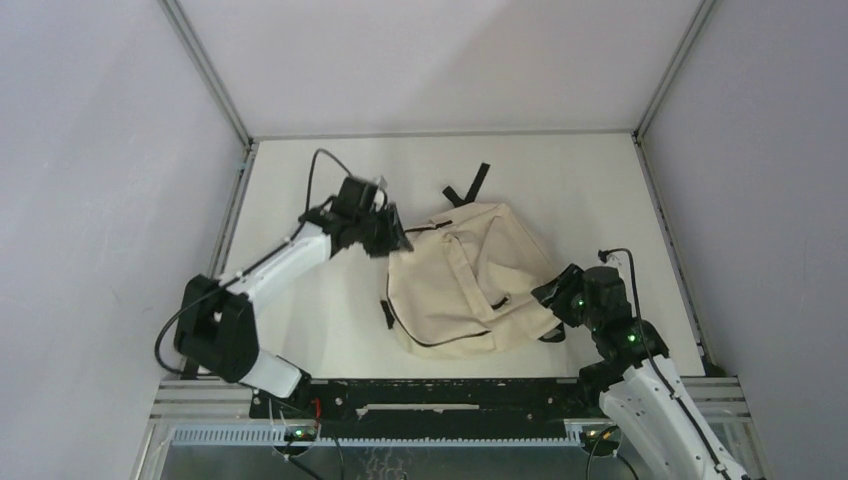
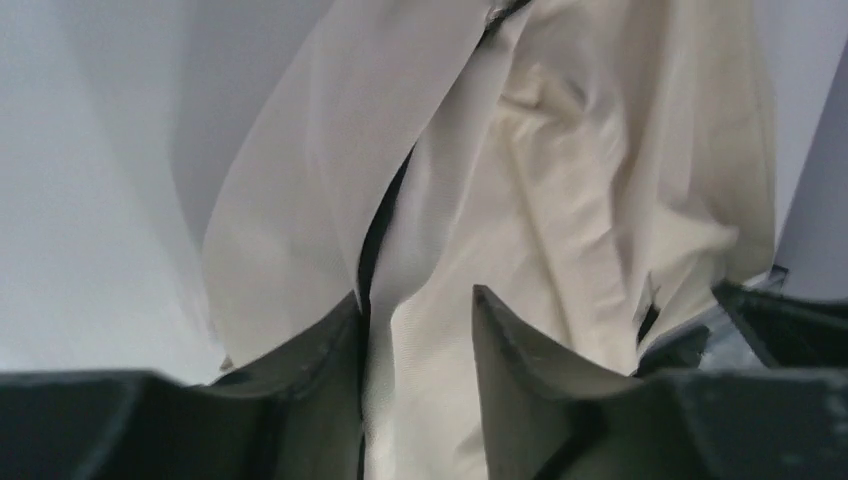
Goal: Pack the student bag
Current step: Adjust the student bag at the center of the board.
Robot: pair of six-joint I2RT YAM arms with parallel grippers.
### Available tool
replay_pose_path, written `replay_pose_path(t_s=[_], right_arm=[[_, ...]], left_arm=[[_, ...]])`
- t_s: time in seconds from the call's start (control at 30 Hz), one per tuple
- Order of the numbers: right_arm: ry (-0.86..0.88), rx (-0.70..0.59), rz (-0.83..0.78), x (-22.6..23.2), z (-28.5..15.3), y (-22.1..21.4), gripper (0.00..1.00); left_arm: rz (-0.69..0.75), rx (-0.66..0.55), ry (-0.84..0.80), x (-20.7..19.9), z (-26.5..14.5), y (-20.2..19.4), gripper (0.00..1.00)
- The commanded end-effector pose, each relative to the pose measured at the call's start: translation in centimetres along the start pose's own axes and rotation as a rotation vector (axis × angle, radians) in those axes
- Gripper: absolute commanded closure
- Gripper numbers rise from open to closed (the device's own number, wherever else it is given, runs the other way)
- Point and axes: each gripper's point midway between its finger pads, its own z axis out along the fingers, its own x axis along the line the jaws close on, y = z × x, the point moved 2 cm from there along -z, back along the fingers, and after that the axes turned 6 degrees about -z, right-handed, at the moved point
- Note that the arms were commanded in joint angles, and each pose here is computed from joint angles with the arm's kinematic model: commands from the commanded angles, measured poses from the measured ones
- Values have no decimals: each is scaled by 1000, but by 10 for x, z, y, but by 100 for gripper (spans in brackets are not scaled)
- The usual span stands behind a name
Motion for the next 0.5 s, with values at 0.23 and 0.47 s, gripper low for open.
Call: replay_pose_path(t_s=[0.23,0.47], right_arm=[[129,50,-82,80,-18,0,60],[47,134,-30,91,14,-21,57]], left_arm=[[246,-315,5,-65,-78,42,29],[279,-103,-134,-70,-53,-45,29]])
